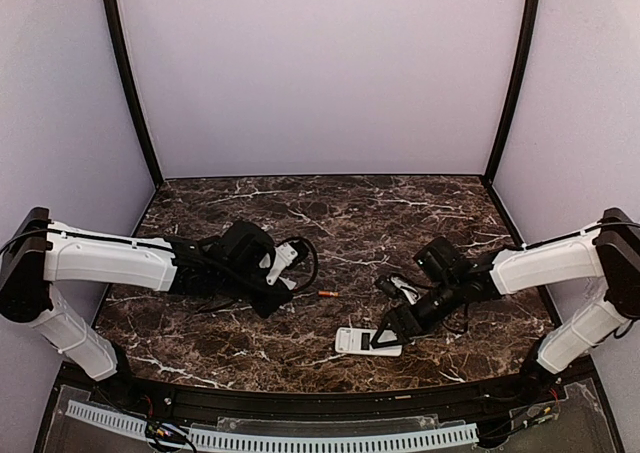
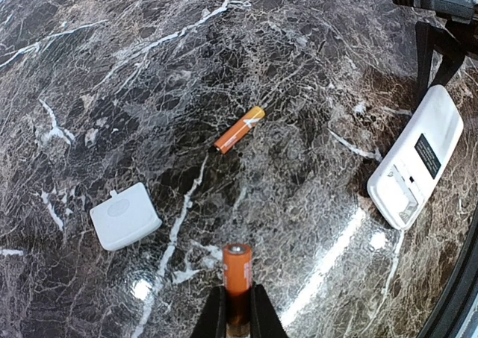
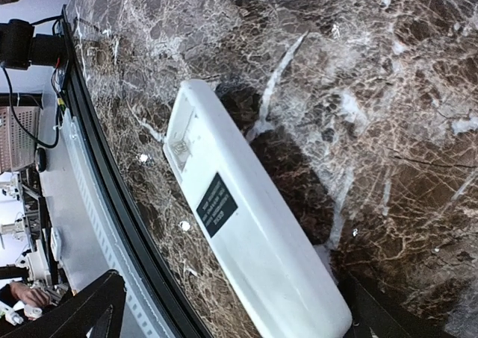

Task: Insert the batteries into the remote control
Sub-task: Place the remote control without batteries at the center of the board, then adjust the remote control without batteries at the center of the board.

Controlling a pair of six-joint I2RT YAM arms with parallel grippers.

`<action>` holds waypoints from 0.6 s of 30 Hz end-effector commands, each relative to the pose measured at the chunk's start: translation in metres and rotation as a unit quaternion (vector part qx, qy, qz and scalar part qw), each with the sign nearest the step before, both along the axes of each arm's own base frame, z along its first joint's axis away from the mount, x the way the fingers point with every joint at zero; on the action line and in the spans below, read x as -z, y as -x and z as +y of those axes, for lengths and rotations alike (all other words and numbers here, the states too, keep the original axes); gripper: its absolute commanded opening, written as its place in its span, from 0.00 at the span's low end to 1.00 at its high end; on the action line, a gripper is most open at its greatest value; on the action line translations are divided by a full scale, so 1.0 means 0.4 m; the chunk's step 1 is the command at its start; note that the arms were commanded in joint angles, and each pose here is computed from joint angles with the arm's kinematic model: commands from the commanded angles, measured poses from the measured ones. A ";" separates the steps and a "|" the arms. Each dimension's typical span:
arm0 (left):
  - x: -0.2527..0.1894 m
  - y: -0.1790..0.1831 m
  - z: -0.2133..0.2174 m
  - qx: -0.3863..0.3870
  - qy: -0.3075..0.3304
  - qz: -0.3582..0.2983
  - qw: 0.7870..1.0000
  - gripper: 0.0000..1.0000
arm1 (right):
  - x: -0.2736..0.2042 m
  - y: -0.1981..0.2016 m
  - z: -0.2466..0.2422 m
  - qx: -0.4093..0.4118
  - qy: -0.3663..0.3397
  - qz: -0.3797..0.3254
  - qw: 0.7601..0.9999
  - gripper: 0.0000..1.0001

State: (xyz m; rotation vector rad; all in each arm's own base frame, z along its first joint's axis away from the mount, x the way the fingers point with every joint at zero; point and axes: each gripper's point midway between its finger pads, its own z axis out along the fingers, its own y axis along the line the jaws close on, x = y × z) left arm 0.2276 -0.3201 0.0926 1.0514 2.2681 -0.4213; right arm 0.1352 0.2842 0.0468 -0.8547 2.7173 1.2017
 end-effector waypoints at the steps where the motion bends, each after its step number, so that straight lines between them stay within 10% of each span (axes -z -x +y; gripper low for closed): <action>1: -0.018 0.003 0.005 0.000 0.013 -0.001 1.000 0.00 | 0.022 0.002 -0.048 -0.027 0.061 -0.047 0.997 0.99; 18: -0.041 -0.001 -0.005 0.000 0.029 0.003 1.000 0.00 | 0.069 0.000 0.008 -0.129 0.180 -0.202 0.954 0.98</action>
